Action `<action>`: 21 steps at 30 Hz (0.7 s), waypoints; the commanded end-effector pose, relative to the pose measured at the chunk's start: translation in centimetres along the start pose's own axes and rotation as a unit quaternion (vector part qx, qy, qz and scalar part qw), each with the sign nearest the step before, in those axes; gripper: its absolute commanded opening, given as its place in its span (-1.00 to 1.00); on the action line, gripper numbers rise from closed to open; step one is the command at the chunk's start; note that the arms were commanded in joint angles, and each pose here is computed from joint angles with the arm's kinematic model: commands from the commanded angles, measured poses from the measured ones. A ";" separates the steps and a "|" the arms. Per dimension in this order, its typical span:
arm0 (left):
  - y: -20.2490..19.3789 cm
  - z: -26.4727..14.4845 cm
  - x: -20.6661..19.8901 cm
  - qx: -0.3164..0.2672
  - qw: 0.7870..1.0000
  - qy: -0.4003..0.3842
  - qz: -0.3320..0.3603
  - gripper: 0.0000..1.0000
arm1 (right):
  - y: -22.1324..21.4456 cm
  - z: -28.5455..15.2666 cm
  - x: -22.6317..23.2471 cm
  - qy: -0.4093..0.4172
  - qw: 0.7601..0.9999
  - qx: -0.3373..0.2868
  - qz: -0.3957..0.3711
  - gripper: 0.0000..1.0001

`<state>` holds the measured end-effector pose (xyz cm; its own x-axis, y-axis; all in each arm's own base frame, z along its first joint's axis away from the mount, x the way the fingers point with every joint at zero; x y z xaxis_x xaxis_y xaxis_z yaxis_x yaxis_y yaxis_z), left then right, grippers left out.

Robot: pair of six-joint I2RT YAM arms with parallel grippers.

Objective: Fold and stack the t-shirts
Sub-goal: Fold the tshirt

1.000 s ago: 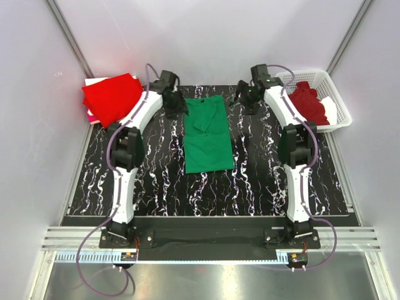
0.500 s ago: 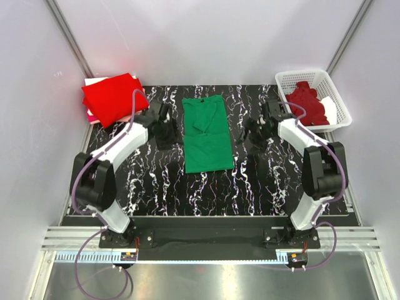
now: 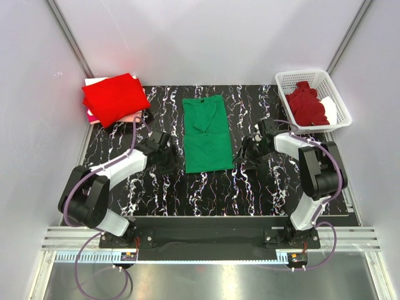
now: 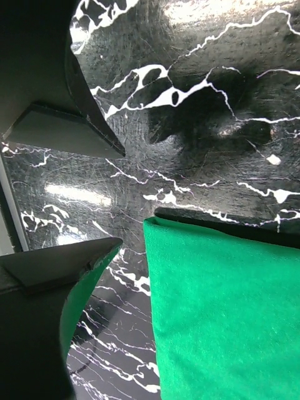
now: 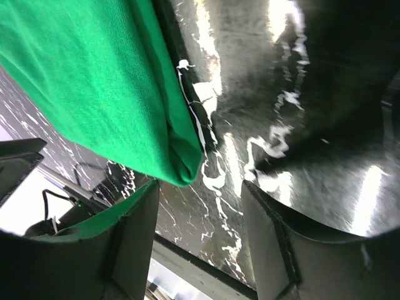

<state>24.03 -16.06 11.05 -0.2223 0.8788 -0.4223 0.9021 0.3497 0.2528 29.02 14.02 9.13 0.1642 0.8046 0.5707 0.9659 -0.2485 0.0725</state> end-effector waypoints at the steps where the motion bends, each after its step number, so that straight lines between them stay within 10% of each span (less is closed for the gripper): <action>1: 0.8 -0.6 -1.3 -0.042 0.998 -0.049 -0.005 0.16 | 0.4 0.8 1.6 0.030 0.999 -0.001 -0.039 0.22; 8: -0.4 0.5 -0.5 -0.041 0.997 -0.059 -0.017 0.15 | 0.1 2.0 1.6 0.013 0.999 0.006 -0.041 0.02; 17: -1.2 2.5 -0.6 -0.034 0.996 -0.073 -0.028 0.13 | 0.4 2.3 1.6 0.000 0.999 0.002 -0.045 -0.92; 21: -1.2 2.9 -0.5 -0.039 0.996 -0.074 -0.033 0.15 | 0.5 2.3 1.7 0.001 0.999 -0.004 -0.045 -1.00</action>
<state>23.45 -17.25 8.44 -0.2323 0.8215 -0.5207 0.8688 0.4159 0.2686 28.92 16.02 7.54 0.1144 0.8200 0.5608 0.9810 -0.1825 0.0666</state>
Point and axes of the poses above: each gripper's point midway between its finger pads, its own z axis out along the fingers, its own x axis along the line the jaws close on, y = z × x, the point moved 7 cm from there along -z, back along the fingers, and after that the axes turned 2 degrees about -z, right-handed, at the moved point
